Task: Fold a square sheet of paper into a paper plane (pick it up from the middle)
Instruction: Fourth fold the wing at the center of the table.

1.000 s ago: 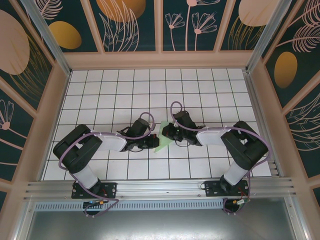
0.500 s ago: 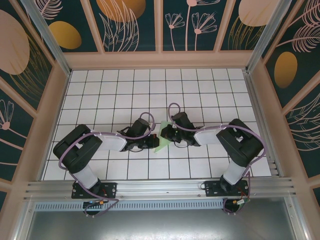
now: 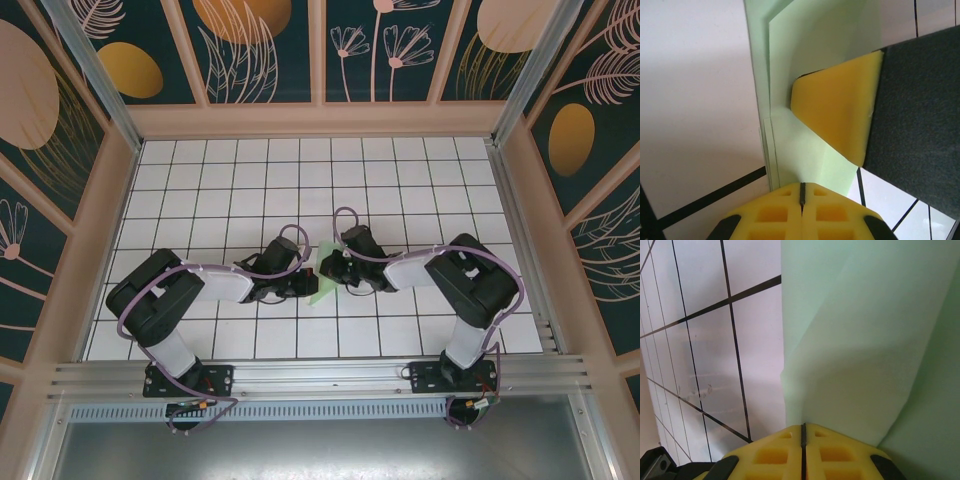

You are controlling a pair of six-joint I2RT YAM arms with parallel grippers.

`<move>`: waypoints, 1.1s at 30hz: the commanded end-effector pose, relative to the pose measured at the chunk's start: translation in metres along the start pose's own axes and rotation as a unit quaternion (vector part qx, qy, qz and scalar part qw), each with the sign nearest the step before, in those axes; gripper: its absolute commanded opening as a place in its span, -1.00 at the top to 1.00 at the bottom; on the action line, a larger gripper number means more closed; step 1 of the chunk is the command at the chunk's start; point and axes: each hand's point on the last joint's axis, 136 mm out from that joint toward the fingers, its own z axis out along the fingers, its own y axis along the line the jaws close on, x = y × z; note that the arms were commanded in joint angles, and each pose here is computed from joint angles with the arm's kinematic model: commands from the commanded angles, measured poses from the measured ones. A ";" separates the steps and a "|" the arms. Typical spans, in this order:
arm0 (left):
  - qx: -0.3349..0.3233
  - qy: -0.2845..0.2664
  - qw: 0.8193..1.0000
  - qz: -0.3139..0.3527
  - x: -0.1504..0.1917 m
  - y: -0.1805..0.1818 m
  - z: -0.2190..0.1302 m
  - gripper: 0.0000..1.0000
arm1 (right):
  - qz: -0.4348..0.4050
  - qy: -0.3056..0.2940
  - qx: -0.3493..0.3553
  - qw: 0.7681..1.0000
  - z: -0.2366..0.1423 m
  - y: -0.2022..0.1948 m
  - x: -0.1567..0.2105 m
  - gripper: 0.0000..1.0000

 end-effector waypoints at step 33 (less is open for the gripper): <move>-0.170 0.083 0.982 -0.021 0.064 0.093 -0.009 0.97 | 0.052 -0.060 0.076 0.994 0.007 -0.059 -0.102 0.76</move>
